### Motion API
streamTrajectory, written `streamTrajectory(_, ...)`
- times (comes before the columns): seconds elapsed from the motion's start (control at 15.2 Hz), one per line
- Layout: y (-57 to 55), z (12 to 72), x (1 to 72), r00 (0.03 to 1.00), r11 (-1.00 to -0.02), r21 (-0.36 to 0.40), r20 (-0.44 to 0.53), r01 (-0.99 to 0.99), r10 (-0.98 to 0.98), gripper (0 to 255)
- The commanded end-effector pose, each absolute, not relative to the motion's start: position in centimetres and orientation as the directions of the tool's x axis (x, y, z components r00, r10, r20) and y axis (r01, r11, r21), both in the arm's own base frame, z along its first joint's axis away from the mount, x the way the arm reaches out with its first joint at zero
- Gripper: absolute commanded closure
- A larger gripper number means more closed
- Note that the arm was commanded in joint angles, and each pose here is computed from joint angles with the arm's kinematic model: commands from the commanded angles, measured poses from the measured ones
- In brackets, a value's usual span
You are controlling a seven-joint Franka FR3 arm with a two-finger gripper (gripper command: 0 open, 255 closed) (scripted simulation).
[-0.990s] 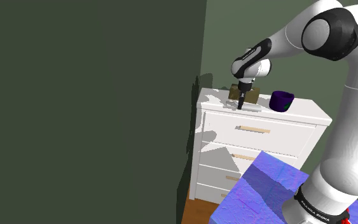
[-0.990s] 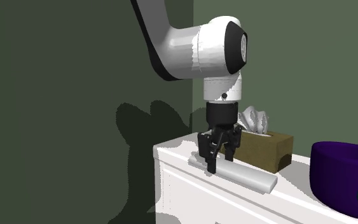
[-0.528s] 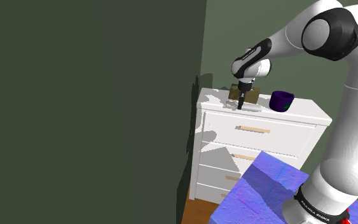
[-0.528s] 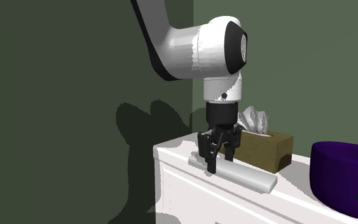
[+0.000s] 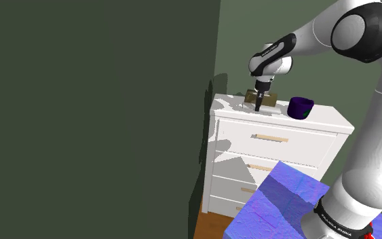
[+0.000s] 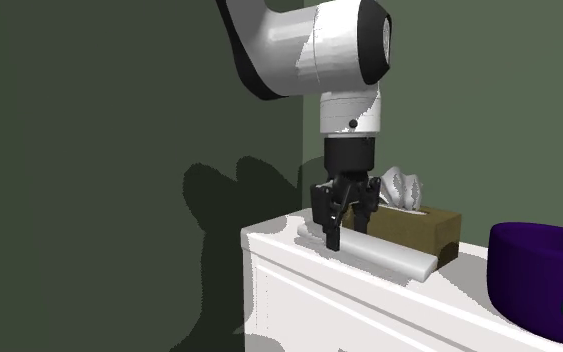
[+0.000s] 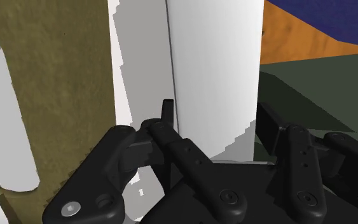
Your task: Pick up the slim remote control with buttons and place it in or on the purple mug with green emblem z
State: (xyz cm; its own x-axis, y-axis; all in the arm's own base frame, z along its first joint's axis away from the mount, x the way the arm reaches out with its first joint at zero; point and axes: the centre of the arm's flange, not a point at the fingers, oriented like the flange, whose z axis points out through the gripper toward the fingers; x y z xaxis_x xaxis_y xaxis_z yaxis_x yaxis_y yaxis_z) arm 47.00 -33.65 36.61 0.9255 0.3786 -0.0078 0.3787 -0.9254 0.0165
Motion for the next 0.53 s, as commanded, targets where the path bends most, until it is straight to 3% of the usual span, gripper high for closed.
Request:
streamTrajectory(0.0,-33.8,37.7,47.0,0.926,-0.925,0.017,-0.008,0.379,0.379,255)
streamTrajectory(0.46,-33.8,41.4,47.0,0.926,-0.925,0.017,-0.008,0.379,0.379,255)
